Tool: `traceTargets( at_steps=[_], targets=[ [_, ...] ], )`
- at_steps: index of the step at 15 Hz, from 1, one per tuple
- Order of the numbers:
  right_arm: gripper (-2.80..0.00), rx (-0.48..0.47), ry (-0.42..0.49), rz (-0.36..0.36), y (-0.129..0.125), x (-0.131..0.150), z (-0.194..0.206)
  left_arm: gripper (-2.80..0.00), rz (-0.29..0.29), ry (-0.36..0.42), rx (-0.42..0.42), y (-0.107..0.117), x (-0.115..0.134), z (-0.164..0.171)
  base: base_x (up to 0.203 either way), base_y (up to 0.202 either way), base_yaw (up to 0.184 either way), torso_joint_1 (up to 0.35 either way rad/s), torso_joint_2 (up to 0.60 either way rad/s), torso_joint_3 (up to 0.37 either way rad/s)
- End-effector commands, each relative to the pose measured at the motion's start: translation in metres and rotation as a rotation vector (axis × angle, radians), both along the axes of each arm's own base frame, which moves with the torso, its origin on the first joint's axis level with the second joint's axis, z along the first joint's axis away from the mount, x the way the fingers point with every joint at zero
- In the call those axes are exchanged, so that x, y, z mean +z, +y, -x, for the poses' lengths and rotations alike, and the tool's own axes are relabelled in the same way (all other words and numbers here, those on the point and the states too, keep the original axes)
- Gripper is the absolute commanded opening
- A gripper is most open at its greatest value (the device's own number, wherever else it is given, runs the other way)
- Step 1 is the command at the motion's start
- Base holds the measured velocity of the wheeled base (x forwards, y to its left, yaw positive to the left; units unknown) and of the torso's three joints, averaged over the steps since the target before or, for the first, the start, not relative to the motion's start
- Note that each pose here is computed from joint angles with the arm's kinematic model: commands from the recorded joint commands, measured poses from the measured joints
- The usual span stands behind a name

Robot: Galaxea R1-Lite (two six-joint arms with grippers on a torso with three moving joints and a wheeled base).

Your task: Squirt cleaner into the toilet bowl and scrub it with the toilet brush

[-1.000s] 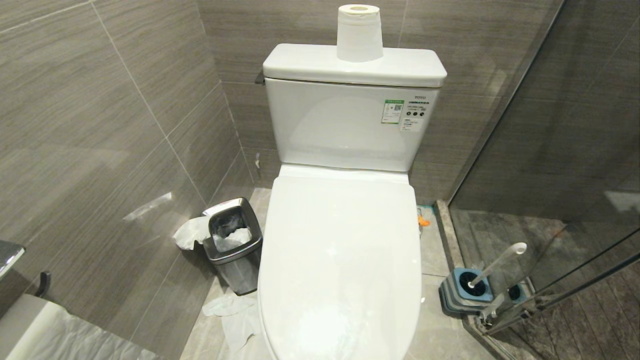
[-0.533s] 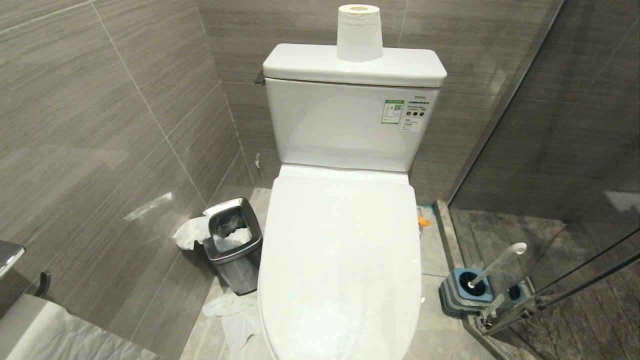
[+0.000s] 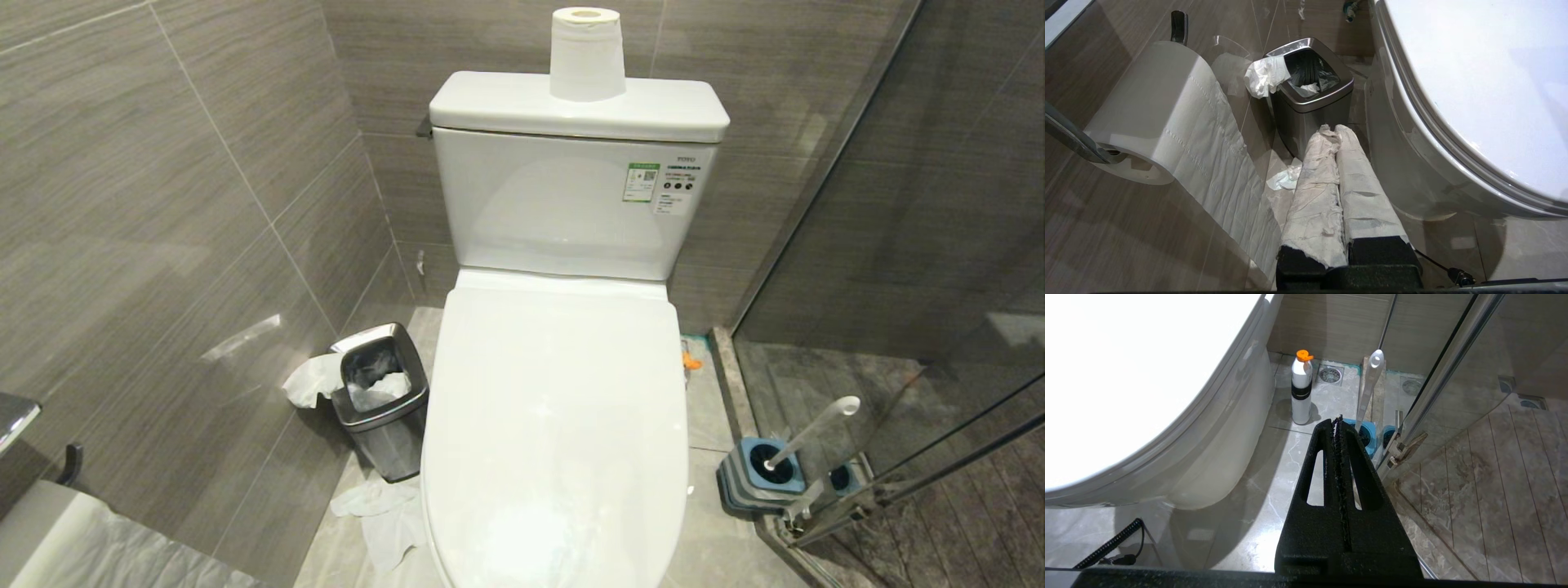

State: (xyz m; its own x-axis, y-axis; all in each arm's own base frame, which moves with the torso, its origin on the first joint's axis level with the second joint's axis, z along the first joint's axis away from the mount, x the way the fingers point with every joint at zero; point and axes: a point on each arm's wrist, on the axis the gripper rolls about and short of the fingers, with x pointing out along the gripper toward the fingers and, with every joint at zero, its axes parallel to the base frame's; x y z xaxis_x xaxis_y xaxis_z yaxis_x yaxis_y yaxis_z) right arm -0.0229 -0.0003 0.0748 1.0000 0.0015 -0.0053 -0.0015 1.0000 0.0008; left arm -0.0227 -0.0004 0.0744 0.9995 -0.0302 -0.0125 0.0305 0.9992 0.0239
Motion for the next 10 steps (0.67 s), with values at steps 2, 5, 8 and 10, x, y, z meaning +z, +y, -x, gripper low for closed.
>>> traceTargets(
  at_steps=[2,5,8,10],
  targets=[
    [-2.80,-0.001,0.001,0.000,0.0000,0.0000,-0.0001,-2.80,0.000,0.001,0.000,0.0000,0.0000,-0.0001,0.000,0.000,0.000,0.000,0.00,0.000],
    [-2.80,0.003,0.001,0.001,0.0001,0.0000,-0.0001,-2.80,0.000,0.001,0.001,0.0000,0.0000,-0.0001,0.000,0.000,0.000,0.000,0.00,0.000],
    [-2.80,-0.001,0.001,-0.001,0.0000,0.0000,-0.0001,-2.80,0.000,0.001,0.001,0.0000,0.0000,-0.0001,0.000,0.000,0.000,0.000,0.00,0.000],
    [-2.80,0.000,0.001,-0.001,0.0000,0.0000,-0.0001,-2.80,0.000,0.001,0.000,0.0000,0.0000,-0.0001,0.000,0.000,0.000,0.000,0.00,0.000]
  ],
)
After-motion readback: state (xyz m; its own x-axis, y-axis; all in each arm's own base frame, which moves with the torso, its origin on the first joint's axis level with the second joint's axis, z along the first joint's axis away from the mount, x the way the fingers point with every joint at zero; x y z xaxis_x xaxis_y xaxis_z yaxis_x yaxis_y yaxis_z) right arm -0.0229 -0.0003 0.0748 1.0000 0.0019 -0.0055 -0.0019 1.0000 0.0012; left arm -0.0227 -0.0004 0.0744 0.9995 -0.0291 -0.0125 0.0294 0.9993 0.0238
